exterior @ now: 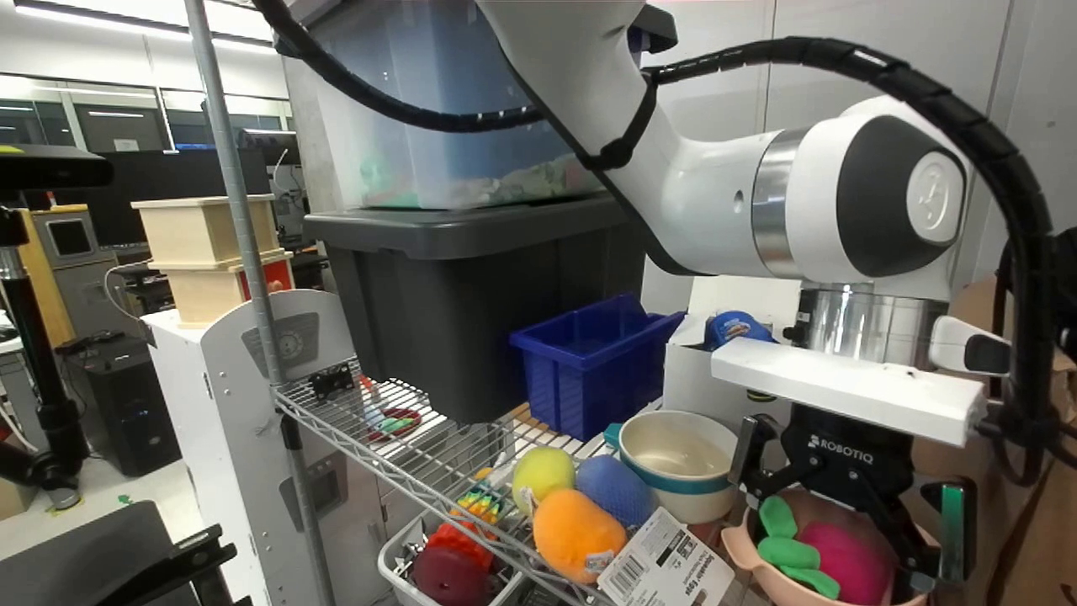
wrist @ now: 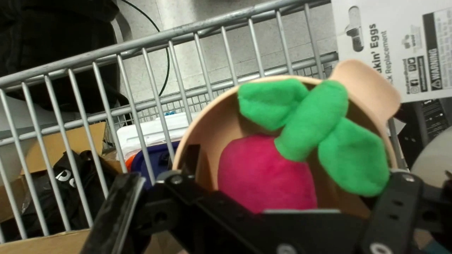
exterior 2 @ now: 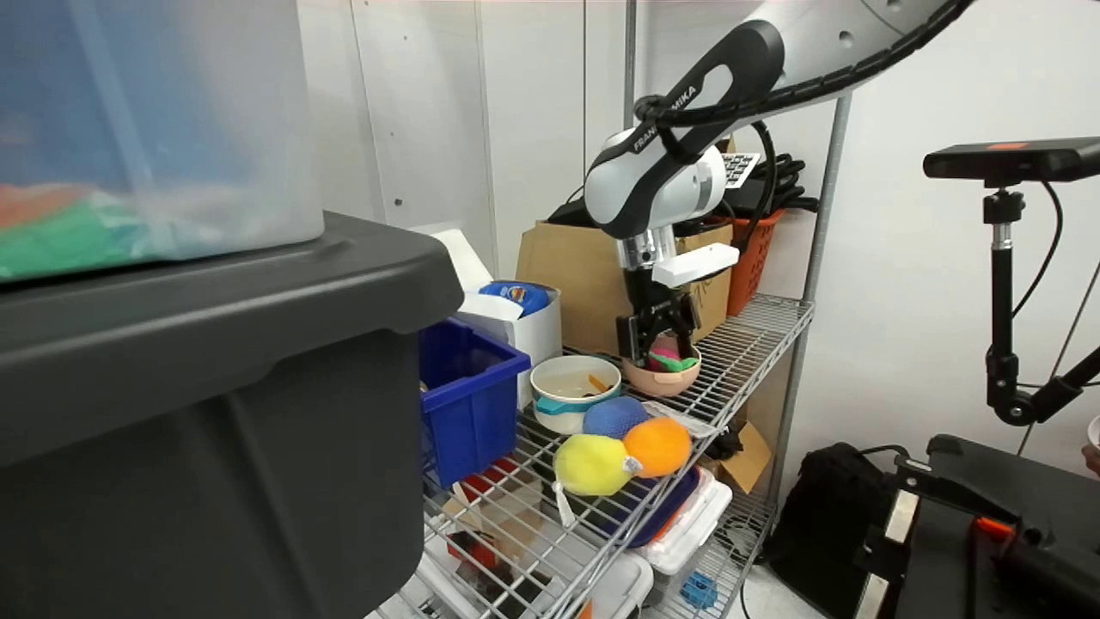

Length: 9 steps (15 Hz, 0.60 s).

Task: Move the pink plushie from the peach bowl to the blue bowl

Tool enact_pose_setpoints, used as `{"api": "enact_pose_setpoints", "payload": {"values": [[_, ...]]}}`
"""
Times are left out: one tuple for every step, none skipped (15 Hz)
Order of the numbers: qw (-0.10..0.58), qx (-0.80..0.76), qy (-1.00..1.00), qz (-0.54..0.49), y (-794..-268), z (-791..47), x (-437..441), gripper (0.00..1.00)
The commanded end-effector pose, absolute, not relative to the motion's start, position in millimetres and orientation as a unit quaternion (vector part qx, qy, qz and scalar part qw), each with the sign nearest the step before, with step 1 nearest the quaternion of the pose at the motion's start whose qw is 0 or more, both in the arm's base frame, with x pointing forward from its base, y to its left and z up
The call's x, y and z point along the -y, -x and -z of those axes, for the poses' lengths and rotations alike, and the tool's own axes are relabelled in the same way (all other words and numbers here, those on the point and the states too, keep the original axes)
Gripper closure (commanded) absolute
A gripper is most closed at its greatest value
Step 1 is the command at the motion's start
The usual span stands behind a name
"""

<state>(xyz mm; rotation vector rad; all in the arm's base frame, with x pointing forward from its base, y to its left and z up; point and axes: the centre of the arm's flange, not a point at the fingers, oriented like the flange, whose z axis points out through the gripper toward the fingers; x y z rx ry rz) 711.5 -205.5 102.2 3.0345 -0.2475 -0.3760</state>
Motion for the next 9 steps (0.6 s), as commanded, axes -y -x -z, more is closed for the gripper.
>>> {"api": "enact_pose_setpoints", "payload": {"values": [[0.038,0.085,-0.988,0.127,-727.5,-99.4,211.2,0.00],[0.038,0.085,-0.988,0.127,-728.0,-100.0,211.0,0.00],[0.038,0.085,-0.988,0.127,-728.7,-100.1,210.6,0.00],[0.037,0.085,-0.987,0.127,-729.4,-101.5,210.4,0.00],[0.037,0.085,-0.988,0.127,-730.0,-102.2,210.1,0.00],[0.036,0.085,-0.988,0.127,-730.8,-103.7,210.2,0.13],[0.036,0.085,-0.988,0.126,-731.5,-104.1,210.2,0.26],[0.036,0.084,-0.988,0.124,-732.2,-106.0,210.6,0.32],[0.036,0.085,-0.988,0.123,-732.8,-106.7,210.1,0.42]]}}
